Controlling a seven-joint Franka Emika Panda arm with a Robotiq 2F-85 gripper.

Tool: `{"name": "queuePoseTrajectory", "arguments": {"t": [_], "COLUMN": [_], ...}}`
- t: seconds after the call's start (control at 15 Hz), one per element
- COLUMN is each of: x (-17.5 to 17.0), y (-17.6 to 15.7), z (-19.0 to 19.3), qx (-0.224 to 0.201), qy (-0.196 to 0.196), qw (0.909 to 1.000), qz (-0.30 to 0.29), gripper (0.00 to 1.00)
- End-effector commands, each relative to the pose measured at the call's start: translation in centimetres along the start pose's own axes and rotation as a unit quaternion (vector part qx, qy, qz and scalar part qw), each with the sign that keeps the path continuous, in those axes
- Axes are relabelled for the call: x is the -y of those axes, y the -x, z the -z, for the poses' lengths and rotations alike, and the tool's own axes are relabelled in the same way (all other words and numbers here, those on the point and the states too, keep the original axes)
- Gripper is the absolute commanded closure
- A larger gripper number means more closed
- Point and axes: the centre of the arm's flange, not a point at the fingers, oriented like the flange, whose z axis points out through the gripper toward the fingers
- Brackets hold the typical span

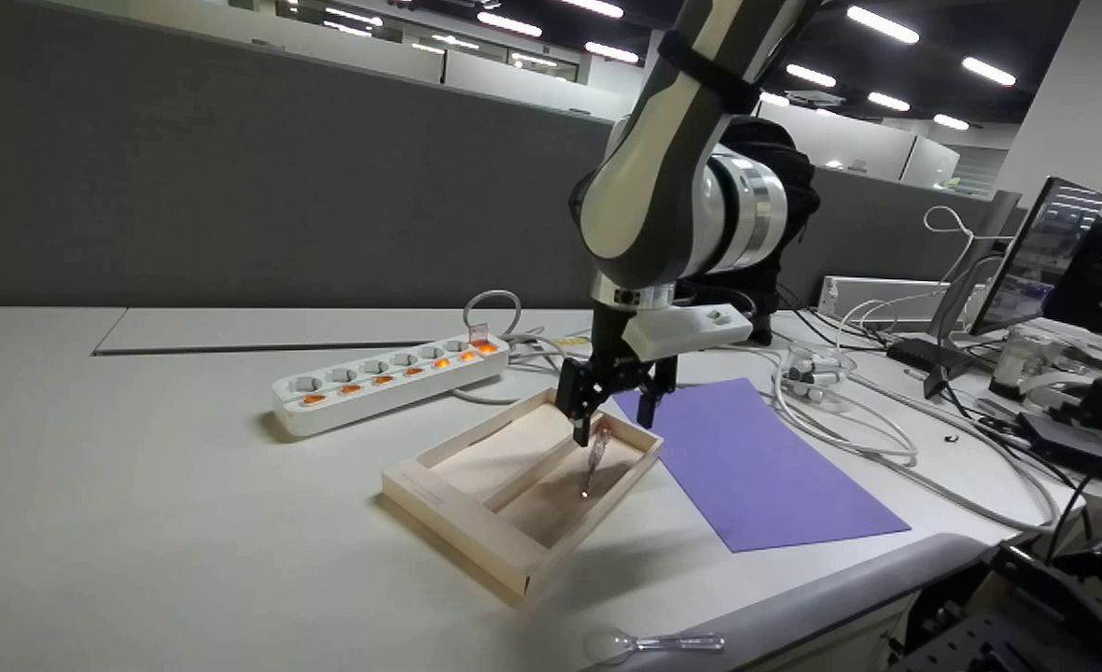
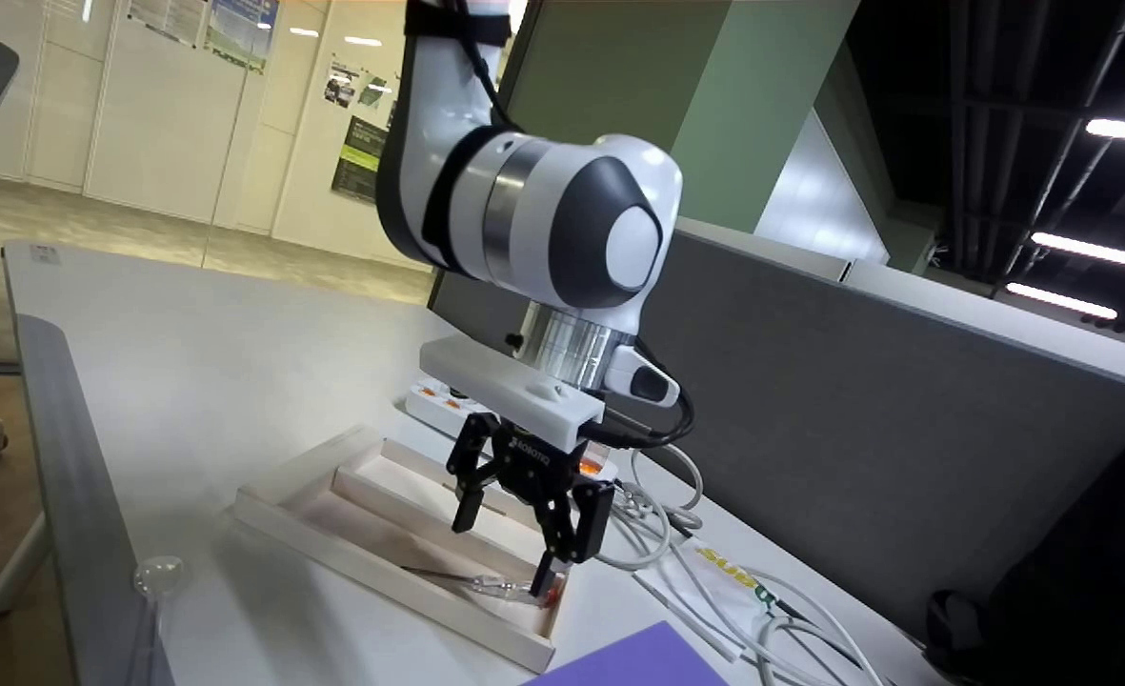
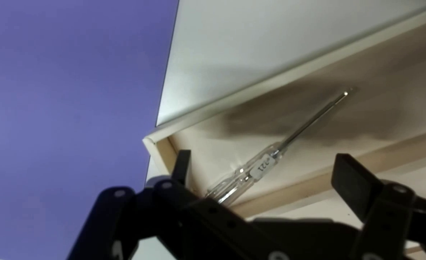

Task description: Remove the screwdriver from the tray and place it on the table

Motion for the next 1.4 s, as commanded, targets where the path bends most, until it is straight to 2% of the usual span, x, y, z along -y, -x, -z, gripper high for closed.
{"name": "queuePoseTrajectory", "arguments": {"t": [0.0,0.6,1.33], "x": [0.0,0.6,0.8], "y": [0.0,-0.7,-1.4], "z": [0.0,-1.3,-2.9], "qx": [0.000,0.009,0.013], "qy": [0.000,0.004,0.010], "qw": [1.0000,0.9993,0.9989], "qz": [0.000,0.036,0.044], "gripper": [0.00,0.00,0.00]}}
